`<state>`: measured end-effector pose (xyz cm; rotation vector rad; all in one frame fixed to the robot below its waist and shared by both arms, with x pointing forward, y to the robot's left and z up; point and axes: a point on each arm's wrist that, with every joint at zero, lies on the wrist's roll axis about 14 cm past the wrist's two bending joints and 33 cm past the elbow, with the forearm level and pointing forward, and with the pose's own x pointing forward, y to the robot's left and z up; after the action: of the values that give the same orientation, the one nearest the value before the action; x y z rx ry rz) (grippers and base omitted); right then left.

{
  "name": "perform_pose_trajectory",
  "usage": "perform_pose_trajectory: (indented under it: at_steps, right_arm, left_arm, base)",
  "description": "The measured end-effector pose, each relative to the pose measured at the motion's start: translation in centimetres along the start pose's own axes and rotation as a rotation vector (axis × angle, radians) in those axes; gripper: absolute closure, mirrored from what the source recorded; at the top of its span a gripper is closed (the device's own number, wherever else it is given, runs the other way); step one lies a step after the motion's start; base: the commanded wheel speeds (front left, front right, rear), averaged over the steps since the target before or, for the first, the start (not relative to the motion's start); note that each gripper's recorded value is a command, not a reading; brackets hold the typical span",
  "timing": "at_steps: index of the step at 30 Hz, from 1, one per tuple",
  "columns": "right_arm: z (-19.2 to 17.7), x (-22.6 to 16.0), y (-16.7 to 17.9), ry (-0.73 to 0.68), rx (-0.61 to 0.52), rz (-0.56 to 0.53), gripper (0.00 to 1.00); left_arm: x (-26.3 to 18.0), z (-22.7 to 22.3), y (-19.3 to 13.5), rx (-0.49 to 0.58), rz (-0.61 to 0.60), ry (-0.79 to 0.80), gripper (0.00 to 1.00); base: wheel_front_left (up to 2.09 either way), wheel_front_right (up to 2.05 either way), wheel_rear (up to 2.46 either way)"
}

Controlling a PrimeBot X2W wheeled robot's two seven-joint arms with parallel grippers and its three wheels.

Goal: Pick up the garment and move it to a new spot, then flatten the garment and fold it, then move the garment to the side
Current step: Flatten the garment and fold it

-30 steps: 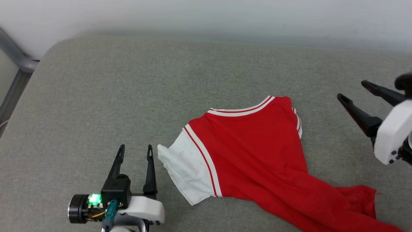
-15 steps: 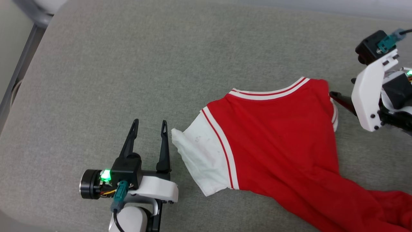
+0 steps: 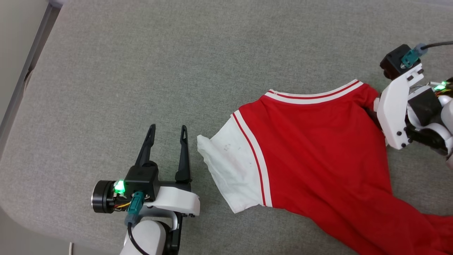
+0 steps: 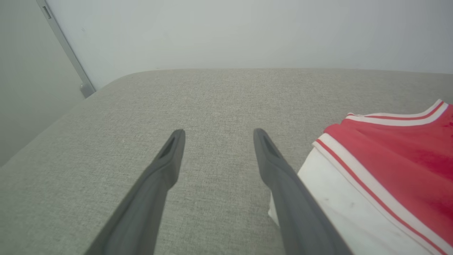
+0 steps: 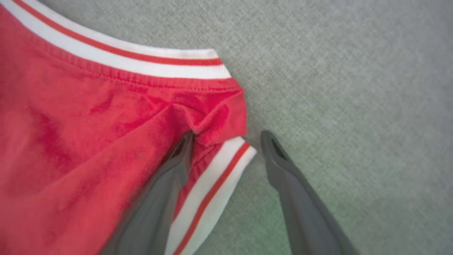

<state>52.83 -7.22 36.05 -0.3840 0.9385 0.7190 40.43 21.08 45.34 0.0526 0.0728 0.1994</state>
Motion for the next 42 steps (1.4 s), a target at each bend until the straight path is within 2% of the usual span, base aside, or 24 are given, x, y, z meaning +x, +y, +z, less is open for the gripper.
perform_pose_trajectory:
  at_steps: [1, 6, 13, 19, 24, 28, 33, 37, 42]
  right_arm:
    - [0.2, -0.2, 0.1, -0.023, -0.002, 0.001, 1.0]
    - [1.8, -2.5, 0.5, -0.163, -0.015, -0.001, 1.0]
    - [3.8, -9.1, -0.5, -0.42, -0.018, -0.057, 1.0]
    - [-0.5, -14.8, -2.8, -0.491, 0.059, -0.158, 1.0]
    - [-5.5, -18.9, -5.2, -0.513, 0.176, -0.274, 1.0]
    - [-9.5, -21.5, -6.8, -0.51, 0.268, -0.366, 1.0]
    - [-13.4, -24.2, -8.8, -0.48, 0.333, -0.487, 1.0]
    - [-14.0, -25.1, -9.3, -0.478, 0.355, -0.528, 1.0]
    - [-12.5, -25.1, -10.3, -0.48, 0.36, -0.548, 1.0]
  left_arm:
    - [0.0, 0.1, 0.0, -0.001, 0.0, -0.003, 0.0]
    - [-0.4, 0.8, -0.1, -0.004, -0.006, -0.022, 0.0]
    - [-1.7, 1.8, -0.7, -0.008, -0.036, -0.053, 0.0]
    - [-2.8, 2.3, -1.8, -0.02, -0.076, -0.065, 0.0]
    - [-3.2, 2.6, -2.8, -0.024, -0.111, -0.078, 0.0]
    - [-3.2, 3.0, -3.5, -0.029, -0.133, -0.089, 0.0]
    - [-3.3, 3.0, -4.0, -0.031, -0.15, -0.088, 0.0]
    - [-3.2, 2.7, -4.1, -0.031, -0.156, -0.081, 0.0]
    - [-2.7, 2.3, -4.3, -0.029, -0.158, -0.07, 0.0]
  base:
    - [0.0, 0.0, 0.0]
    - [0.0, 0.0, 0.0]
    - [0.0, 0.0, 0.0]
    - [0.0, 0.0, 0.0]
    - [0.0, 0.0, 0.0]
    - [0.0, 0.0, 0.0]
    - [0.0, 0.0, 0.0]
    - [0.0, 0.0, 0.0]
    - [0.0, 0.0, 0.0]
